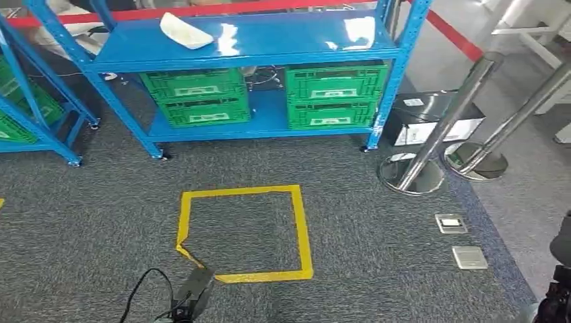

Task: Take the parts from the cabinet and place them on the table.

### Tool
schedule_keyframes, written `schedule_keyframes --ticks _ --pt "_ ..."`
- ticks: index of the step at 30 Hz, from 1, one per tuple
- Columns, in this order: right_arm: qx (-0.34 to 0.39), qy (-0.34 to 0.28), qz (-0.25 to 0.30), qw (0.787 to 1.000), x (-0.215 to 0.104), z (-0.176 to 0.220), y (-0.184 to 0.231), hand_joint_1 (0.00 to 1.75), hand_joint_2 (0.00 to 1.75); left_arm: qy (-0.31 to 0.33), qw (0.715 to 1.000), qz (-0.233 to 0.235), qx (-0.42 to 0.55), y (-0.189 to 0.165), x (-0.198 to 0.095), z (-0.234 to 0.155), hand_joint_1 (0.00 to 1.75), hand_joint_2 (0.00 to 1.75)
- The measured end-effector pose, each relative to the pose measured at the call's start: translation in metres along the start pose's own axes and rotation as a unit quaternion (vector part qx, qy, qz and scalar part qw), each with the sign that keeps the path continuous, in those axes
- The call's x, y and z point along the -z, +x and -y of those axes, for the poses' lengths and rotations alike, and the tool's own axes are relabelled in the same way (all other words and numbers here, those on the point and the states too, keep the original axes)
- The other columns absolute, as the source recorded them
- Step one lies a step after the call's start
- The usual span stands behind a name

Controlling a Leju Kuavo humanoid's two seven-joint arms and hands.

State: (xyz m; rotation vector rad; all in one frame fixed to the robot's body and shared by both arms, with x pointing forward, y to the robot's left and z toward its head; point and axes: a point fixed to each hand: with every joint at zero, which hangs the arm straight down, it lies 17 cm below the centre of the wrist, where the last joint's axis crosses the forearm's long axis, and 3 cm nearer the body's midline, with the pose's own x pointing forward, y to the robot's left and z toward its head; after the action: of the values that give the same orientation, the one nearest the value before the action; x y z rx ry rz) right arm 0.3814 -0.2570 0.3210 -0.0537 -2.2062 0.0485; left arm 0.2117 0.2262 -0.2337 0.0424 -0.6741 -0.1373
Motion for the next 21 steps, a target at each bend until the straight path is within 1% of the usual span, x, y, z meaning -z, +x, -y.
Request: schedule_keyframes --ticks 6,9,15,18,21 --pt "0.000 0.000 0.000 1.000 0.0002 -0.0003 -0.0001 0.00 0.00 -0.001 1.000 -0.005 0.002 -0.0069 -0.0024 0.0008 0.00 0.00" --pt "-0.010 -0.009 -0.003 1.000 -0.0033 0.0033 -0.0027 0.00 0.00 -0.001 1.000 -0.004 0.010 -0.0043 -0.0009 -0.0009 0.00 0.00" --pt "-0.018 -0.006 -0.003 1.000 -0.0068 0.0032 -0.0037 0.00 0.00 -0.004 1.000 -0.004 0.015 -0.0009 0.0005 0.0000 0.00 0.00" --pt "-0.015 -0.009 0.003 1.000 -0.0023 0.0039 -0.0008 0.00 0.00 -0.004 1.000 -0.007 0.015 -0.0030 0.0000 -0.0001 0.00 0.00" --pt "0.007 -0.009 0.002 1.000 -0.0031 0.0030 -0.0019 0.00 0.00 -0.004 1.000 -0.009 0.014 -0.0045 -0.0005 0.0005 0.00 0.00"
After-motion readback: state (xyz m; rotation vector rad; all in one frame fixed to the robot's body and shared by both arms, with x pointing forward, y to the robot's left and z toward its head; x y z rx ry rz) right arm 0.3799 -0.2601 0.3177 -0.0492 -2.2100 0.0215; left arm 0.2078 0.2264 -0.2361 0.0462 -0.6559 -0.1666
